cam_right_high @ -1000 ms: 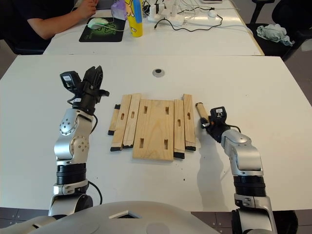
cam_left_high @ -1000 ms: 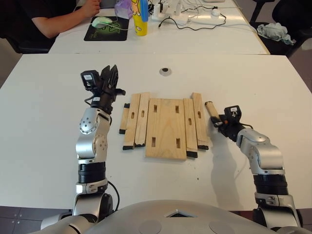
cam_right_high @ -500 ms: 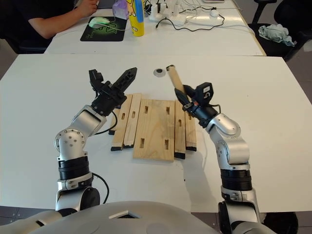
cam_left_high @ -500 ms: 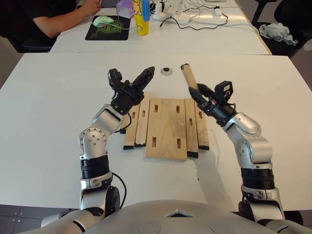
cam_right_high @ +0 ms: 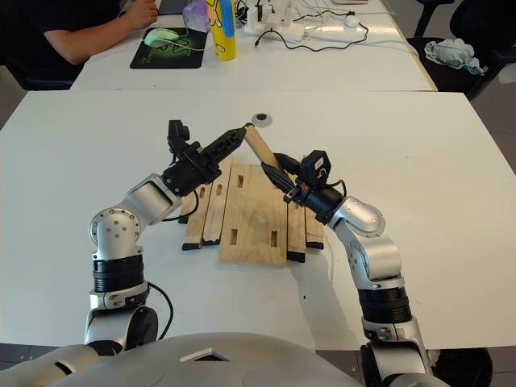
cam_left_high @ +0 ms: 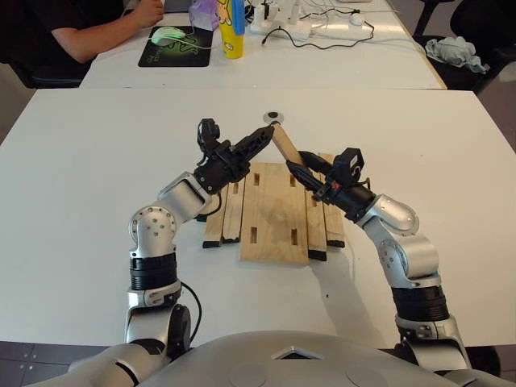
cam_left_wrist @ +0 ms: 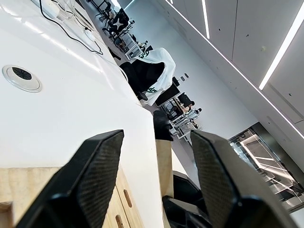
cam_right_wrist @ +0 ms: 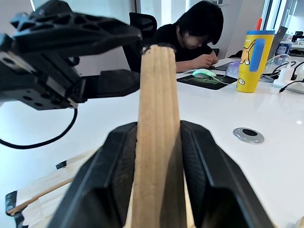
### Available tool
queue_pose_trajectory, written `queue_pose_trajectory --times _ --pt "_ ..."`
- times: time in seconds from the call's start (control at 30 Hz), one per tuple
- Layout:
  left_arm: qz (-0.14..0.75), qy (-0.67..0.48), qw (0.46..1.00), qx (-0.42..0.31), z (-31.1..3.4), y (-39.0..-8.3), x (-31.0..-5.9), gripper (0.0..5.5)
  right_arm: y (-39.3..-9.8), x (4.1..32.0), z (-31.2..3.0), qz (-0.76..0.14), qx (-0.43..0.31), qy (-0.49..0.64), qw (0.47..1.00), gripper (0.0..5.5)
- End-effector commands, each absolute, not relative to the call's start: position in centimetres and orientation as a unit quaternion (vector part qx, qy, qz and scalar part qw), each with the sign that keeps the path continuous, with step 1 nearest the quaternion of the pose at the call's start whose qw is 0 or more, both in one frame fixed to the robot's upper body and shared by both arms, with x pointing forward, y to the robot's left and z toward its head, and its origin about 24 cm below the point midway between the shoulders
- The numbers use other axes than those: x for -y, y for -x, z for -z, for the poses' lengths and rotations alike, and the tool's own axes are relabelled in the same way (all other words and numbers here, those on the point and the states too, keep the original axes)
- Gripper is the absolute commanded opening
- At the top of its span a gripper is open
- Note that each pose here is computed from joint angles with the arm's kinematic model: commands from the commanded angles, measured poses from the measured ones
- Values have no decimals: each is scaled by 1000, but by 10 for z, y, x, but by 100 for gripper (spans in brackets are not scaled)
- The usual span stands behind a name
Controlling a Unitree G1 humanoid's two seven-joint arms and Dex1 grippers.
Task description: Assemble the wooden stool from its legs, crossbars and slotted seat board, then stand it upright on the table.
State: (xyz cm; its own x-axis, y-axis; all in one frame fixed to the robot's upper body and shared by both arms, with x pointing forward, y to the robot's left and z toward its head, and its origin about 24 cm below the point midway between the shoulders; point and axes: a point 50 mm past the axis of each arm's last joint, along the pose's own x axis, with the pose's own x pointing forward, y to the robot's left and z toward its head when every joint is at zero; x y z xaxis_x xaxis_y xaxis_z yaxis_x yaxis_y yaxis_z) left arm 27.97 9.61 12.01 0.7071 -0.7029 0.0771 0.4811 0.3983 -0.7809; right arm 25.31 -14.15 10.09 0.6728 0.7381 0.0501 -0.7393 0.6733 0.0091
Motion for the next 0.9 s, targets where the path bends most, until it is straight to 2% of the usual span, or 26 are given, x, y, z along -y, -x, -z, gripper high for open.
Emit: queue_pose_trajectory --times 0.03,0.27,0.77,0.9 --pt "371 405 824 -139 -121 -281 -95 259 -248 136 -100 -415 25 -20 909 132" --pt "383 402 821 -136 -125 -281 -92 259 -244 130 -95 -424 16 -17 905 132" --pt "388 395 821 -137 -123 -279 -92 64 -244 129 -96 -424 22 -16 905 132" --pt "371 383 835 -132 -121 -282 -95 51 -245 128 -96 -419 22 -15 908 132"
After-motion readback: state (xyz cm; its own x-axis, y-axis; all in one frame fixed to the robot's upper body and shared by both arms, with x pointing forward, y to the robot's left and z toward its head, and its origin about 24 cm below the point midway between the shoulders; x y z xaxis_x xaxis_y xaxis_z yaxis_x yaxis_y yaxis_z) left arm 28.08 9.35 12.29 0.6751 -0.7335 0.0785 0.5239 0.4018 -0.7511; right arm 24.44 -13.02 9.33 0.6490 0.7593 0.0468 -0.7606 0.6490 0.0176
